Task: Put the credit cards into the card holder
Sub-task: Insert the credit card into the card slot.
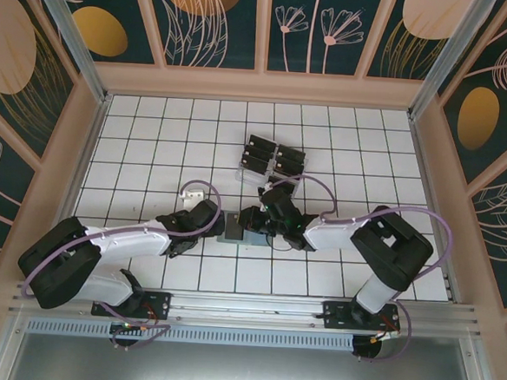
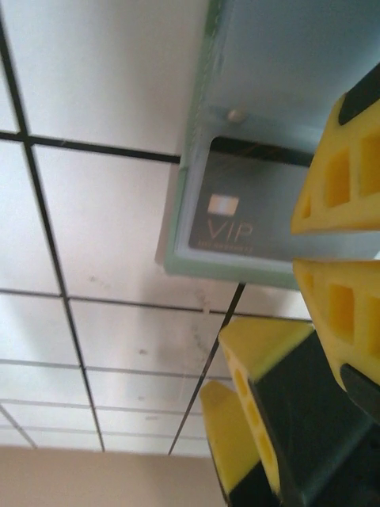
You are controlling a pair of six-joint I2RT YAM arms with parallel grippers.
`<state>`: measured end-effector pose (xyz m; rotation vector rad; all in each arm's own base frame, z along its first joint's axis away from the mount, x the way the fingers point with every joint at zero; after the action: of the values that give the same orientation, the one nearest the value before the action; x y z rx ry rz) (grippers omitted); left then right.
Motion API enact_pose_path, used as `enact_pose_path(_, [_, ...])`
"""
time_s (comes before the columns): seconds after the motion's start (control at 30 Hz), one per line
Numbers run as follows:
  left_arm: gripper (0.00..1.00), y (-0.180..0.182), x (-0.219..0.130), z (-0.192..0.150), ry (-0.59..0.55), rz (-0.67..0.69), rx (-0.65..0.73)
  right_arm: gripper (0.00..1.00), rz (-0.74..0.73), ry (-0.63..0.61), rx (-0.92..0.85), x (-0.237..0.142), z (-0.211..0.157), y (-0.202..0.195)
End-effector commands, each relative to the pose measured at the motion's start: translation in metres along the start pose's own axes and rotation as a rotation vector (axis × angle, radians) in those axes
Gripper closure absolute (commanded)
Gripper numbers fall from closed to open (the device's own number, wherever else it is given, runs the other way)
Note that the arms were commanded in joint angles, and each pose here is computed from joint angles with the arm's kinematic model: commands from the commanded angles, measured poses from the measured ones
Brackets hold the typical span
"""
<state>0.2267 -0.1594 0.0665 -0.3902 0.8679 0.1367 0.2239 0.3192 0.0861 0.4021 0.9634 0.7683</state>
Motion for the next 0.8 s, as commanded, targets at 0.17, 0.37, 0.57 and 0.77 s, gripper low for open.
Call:
enact_pose_path(0.17, [0.01, 0.011, 0.005, -0.007, 0.012, 0.048, 0.018, 0.84, -0.044, 0.008, 0.015, 0.0, -0.009, -0.01])
enact_pose_path(0.37, [0.01, 0.015, 0.01, -0.012, 0.025, 0.061, 0.026, 0.84, -0.054, 0.033, 0.024, 0.007, -0.017, -0.016])
enact_pose_path(0.57, [0.01, 0.018, 0.015, -0.02, 0.048, 0.064, 0.034, 0.84, -0.072, 0.05, 0.031, 0.011, -0.021, -0.021])
enact_pose_path(0.77, [0.01, 0.023, 0.017, -0.023, 0.051, 0.07, 0.039, 0.8, -0.087, 0.058, 0.029, 0.011, -0.022, -0.023])
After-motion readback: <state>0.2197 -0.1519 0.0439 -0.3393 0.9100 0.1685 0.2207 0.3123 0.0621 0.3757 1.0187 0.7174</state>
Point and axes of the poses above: each hand's point on the last joint's axis, 136 mm out from that joint toward the fingers, its own x axis out along the fingers, its own y axis along the line the jaws close on, z = x × y, the point moved 4 cm from there along -x, back along the fingers, and after that the axes turned 14 degrees about -x, right-handed, at the moved point
